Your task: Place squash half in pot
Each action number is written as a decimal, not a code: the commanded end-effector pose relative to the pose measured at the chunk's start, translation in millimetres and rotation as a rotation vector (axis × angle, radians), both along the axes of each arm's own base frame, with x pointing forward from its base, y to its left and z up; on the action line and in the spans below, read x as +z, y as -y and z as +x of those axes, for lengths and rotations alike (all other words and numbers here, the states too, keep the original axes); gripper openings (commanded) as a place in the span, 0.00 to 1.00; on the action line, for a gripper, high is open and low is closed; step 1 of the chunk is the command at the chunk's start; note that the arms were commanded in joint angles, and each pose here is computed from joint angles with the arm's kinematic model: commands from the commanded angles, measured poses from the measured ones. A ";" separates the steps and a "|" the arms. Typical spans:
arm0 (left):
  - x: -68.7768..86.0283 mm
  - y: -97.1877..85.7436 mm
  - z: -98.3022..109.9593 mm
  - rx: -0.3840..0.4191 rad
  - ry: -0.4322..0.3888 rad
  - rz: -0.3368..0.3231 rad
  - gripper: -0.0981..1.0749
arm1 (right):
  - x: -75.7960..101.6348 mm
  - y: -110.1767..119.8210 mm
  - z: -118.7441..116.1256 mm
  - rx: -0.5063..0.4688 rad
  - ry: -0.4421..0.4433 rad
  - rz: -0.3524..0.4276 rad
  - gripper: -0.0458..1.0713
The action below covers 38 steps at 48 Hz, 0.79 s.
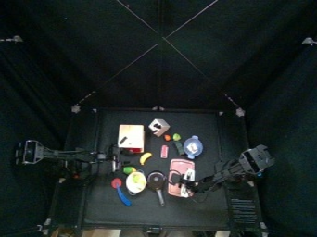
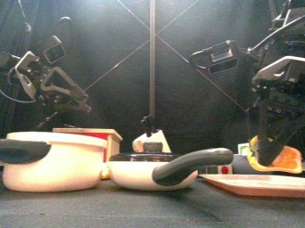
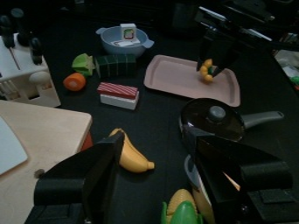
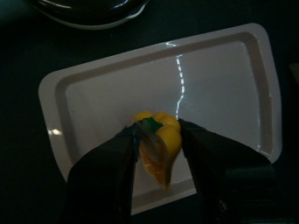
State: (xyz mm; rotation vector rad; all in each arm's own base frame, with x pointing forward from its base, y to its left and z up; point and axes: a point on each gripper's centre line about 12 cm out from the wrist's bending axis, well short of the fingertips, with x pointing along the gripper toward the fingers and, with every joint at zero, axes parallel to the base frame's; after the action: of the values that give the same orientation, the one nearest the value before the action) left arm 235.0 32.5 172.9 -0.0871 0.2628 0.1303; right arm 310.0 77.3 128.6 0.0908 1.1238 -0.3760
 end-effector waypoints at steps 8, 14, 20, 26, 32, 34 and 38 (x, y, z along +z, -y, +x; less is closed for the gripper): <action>3.1 -1.2 2.6 0.012 0.011 -0.011 0.86 | 39.2 6.0 30.3 0.011 0.142 -0.009 0.69; 3.3 -1.2 2.7 0.011 0.012 -0.008 0.86 | 58.1 2.0 57.1 0.061 0.234 -0.029 0.69; 3.3 -1.1 2.5 0.011 0.010 -0.007 0.86 | 70.8 -2.4 82.9 0.115 0.314 -0.039 0.69; 2.6 -1.1 2.3 0.010 0.004 -0.006 0.86 | 77.5 -6.4 112.7 0.181 0.392 -0.042 0.69; 2.3 -1.1 2.2 0.010 0.001 -0.006 0.86 | 75.9 -9.4 141.9 0.233 0.443 -0.040 0.69; 2.4 -1.1 2.3 0.010 0.003 -0.006 0.86 | 75.8 -9.2 149.5 0.245 0.455 -0.046 0.69; 2.1 -1.1 2.3 0.009 0.001 -0.005 0.86 | 75.2 -7.7 162.6 0.264 0.477 -0.054 0.69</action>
State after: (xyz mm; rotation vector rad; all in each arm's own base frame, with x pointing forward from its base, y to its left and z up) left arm 234.4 33.6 171.4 -0.0977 0.2752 0.1420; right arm 456.6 87.0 180.0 -0.0262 0.7203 -0.1533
